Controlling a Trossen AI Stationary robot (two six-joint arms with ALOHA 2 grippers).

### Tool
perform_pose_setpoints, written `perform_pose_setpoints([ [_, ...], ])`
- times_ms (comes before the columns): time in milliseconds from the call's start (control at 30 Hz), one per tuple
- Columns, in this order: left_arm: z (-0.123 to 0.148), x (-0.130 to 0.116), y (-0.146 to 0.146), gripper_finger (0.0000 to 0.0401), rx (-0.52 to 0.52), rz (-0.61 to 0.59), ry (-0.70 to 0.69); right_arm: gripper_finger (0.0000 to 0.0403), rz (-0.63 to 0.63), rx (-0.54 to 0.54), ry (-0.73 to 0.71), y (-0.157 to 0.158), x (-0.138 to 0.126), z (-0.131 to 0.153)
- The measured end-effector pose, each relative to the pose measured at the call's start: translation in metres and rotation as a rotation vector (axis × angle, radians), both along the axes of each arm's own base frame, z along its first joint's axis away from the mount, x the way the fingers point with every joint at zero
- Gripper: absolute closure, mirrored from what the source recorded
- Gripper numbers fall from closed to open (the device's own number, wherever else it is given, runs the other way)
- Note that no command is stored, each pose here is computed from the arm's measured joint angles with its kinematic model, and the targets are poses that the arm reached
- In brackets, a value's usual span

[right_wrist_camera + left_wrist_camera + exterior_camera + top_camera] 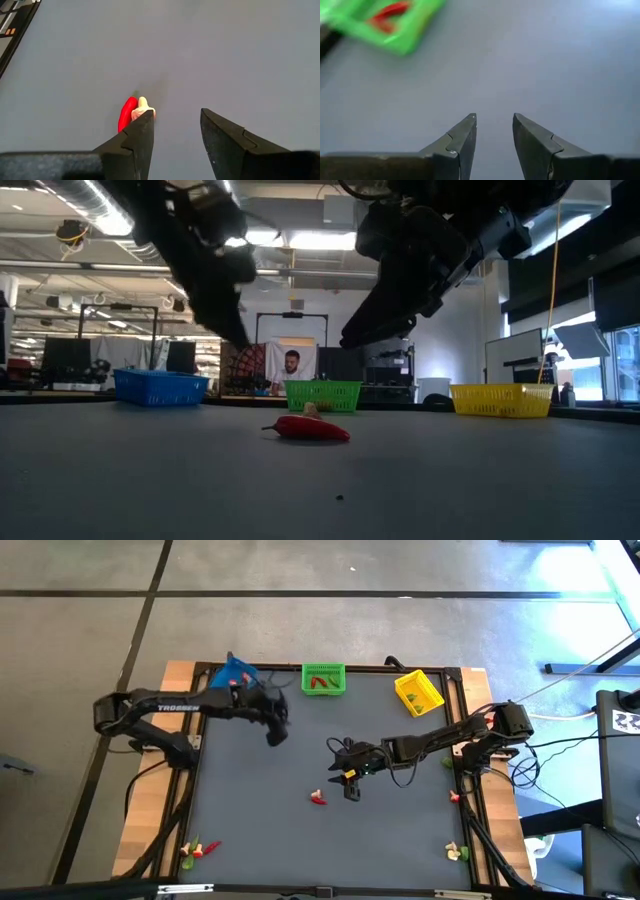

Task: Sort produce into baskets
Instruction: Put the brown mushroom into the blue bin

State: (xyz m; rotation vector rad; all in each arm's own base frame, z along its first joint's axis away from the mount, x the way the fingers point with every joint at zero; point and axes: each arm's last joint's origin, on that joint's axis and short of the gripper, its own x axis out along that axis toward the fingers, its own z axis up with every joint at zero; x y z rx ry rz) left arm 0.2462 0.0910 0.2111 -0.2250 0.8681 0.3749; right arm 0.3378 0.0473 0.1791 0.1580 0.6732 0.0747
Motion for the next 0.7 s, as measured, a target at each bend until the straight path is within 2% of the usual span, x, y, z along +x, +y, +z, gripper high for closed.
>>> perform_pose_setpoints([
  [100,0.003,0.010,-0.019,0.0278,-0.017,-0.119,-0.058,0.0242,0.000,0.000,0.000,0.000,0.000,0.000],
  [300,-0.001,0.031,-0.054,0.0278,0.003,-0.276,-0.125,0.0242,0.002,-0.003,0.000,0.000,0.000,0.000],
  [700,-0.047,0.068,-0.116,0.0278,0.015,-0.509,-0.147,0.0242,-0.017,-0.022,0.002,-0.001,0.000,0.000],
])
